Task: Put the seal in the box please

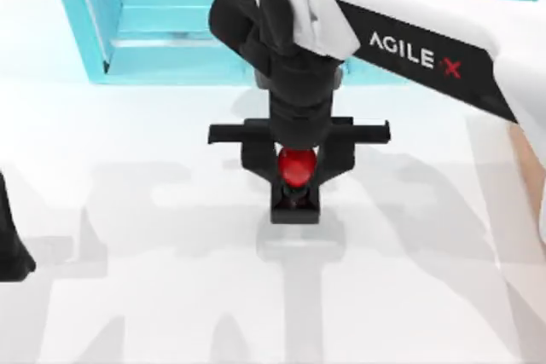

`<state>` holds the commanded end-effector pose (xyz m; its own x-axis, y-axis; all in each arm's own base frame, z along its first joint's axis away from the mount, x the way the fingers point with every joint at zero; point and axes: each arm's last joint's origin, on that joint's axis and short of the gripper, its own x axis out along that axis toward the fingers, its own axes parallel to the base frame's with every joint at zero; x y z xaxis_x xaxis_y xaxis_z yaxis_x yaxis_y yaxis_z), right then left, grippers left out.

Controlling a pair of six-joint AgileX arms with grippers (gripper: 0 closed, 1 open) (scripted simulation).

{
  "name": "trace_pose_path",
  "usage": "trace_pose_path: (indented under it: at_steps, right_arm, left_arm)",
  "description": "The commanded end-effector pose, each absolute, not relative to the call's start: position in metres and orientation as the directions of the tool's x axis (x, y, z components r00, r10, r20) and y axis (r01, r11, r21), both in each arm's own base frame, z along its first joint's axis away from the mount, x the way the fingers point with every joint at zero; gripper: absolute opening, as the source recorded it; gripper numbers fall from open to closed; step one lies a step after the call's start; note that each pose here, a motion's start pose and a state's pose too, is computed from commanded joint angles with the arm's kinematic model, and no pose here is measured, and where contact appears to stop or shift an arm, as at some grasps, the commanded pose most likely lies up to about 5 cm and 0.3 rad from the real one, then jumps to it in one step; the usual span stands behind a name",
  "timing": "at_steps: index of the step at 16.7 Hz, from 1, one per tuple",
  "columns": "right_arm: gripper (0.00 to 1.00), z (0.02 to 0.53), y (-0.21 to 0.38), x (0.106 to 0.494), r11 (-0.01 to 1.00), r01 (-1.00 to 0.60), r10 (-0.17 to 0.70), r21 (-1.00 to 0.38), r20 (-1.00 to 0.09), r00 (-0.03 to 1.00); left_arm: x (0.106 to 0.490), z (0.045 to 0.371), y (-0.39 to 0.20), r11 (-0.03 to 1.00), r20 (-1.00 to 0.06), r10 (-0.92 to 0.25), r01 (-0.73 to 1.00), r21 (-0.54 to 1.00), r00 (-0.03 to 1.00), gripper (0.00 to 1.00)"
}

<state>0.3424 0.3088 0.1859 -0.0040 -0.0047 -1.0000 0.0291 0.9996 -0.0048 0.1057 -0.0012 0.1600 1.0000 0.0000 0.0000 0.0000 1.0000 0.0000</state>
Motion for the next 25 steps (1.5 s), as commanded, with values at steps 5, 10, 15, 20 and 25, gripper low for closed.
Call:
trace_pose_path:
  at_steps: [5,10,15,20,25]
  right_arm:
    - [0.00,0.242,0.308,0.338,1.000,0.017,0.000,0.000,-1.000,0.000]
    - [0.00,0.250,0.307,0.336,1.000,0.014,0.001,0.001,-1.000,0.000]
    - [0.00,0.252,0.280,0.351,1.000,0.017,-0.009,-0.009,-1.000,-0.010]
    - [0.00,0.270,0.152,0.391,1.000,0.020,-0.009,-0.009,-1.000,-0.012]
    - [0.00,0.287,-0.015,0.374,1.000,0.011,-0.006,-0.006,-1.000,-0.005]
  left_arm:
    - [0.106,0.160,-0.001,1.000,0.000,0.000,0.000,0.000,1.000,1.00]
    - [0.106,0.160,-0.001,1.000,0.000,0.000,0.000,0.000,1.000,1.00]
    - [0.106,0.160,-0.001,1.000,0.000,0.000,0.000,0.000,1.000,1.00]
    - [0.106,0.160,-0.001,1.000,0.000,0.000,0.000,0.000,1.000,1.00]
    - [0.106,0.160,-0.001,1.000,0.000,0.000,0.000,0.000,1.000,1.00]
